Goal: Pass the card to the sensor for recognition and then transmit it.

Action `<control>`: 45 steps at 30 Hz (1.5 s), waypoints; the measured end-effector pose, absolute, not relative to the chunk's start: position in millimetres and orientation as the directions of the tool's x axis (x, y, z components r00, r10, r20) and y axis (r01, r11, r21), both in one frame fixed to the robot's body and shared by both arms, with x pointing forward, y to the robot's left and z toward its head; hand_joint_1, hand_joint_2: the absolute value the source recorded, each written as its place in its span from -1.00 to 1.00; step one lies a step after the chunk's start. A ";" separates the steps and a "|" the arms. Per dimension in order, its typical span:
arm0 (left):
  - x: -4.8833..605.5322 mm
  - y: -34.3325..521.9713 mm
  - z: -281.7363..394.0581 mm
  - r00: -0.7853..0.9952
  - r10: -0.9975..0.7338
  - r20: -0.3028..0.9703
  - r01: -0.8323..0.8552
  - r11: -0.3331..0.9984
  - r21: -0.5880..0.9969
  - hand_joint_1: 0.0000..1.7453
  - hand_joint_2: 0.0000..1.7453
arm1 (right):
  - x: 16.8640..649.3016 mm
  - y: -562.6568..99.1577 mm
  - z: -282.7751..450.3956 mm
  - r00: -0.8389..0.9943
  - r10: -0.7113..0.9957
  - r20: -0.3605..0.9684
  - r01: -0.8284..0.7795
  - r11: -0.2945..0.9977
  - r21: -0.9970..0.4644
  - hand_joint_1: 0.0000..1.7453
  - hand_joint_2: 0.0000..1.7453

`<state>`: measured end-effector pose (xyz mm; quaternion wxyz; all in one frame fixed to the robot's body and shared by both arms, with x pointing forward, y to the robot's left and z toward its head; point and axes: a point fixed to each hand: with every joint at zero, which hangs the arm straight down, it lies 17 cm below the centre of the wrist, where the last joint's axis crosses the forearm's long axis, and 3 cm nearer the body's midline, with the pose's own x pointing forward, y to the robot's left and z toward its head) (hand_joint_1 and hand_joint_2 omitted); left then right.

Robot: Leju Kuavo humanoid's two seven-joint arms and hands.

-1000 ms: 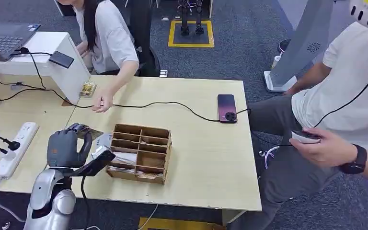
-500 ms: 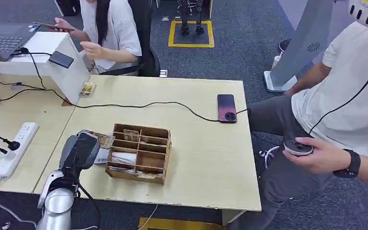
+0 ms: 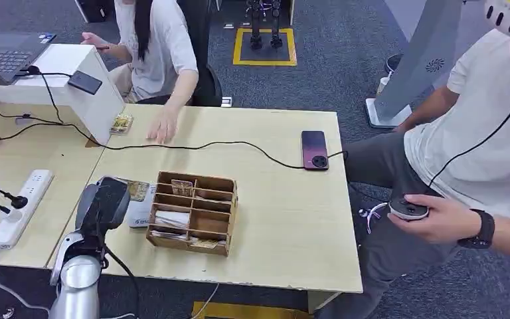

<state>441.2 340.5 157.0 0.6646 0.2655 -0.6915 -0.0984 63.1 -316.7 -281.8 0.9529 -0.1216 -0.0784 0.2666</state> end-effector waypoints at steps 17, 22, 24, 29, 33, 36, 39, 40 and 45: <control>449.6 368.1 132.0 0.142 -0.519 0.843 -0.256 0.803 0.538 1.00 1.00 | 65.2 -314.6 -281.7 0.832 0.548 0.086 -0.509 0.816 -0.272 -1.00 1.00; 450.3 369.9 130.6 0.150 -0.522 0.840 -0.258 0.800 0.543 1.00 1.00 | 65.5 -314.6 -281.7 0.832 0.548 0.086 -0.510 0.816 -0.272 -1.00 1.00; 450.3 369.9 130.6 0.150 -0.522 0.840 -0.258 0.800 0.543 1.00 1.00 | 65.5 -314.6 -281.7 0.832 0.548 0.086 -0.510 0.816 -0.272 -1.00 1.00; 450.8 374.9 122.5 0.181 -0.533 0.827 -0.255 0.787 0.562 1.00 1.00 | 65.9 -313.6 -281.7 0.830 0.551 0.089 -0.512 0.815 -0.271 -1.00 1.00; 449.0 375.7 110.7 0.212 -0.550 0.808 -0.244 0.771 0.589 1.00 1.00 | 66.4 -312.4 -281.7 0.827 0.555 0.089 -0.516 0.812 -0.271 -1.00 1.00; 448.8 374.0 106.3 0.223 -0.554 0.802 -0.235 0.768 0.596 1.00 1.00 | 66.6 -311.3 -281.7 0.826 0.557 0.091 -0.518 0.812 -0.270 -1.00 1.00; 448.0 373.0 100.2 0.237 -0.557 0.796 -0.226 0.765 0.603 1.00 1.00 | 67.2 -310.4 -281.6 0.823 0.560 0.094 -0.520 0.811 -0.270 -1.00 1.00; 447.7 372.5 98.2 0.242 -0.559 0.793 -0.223 0.764 0.606 1.00 1.00 | 67.3 -309.8 -281.6 0.822 0.561 0.094 -0.522 0.810 -0.269 -1.00 1.00; 448.0 371.4 92.9 0.258 -0.569 0.781 -0.220 0.752 0.621 1.00 1.00 | 67.8 -309.1 -281.6 0.819 0.566 0.094 -0.527 0.806 -0.269 -1.00 1.00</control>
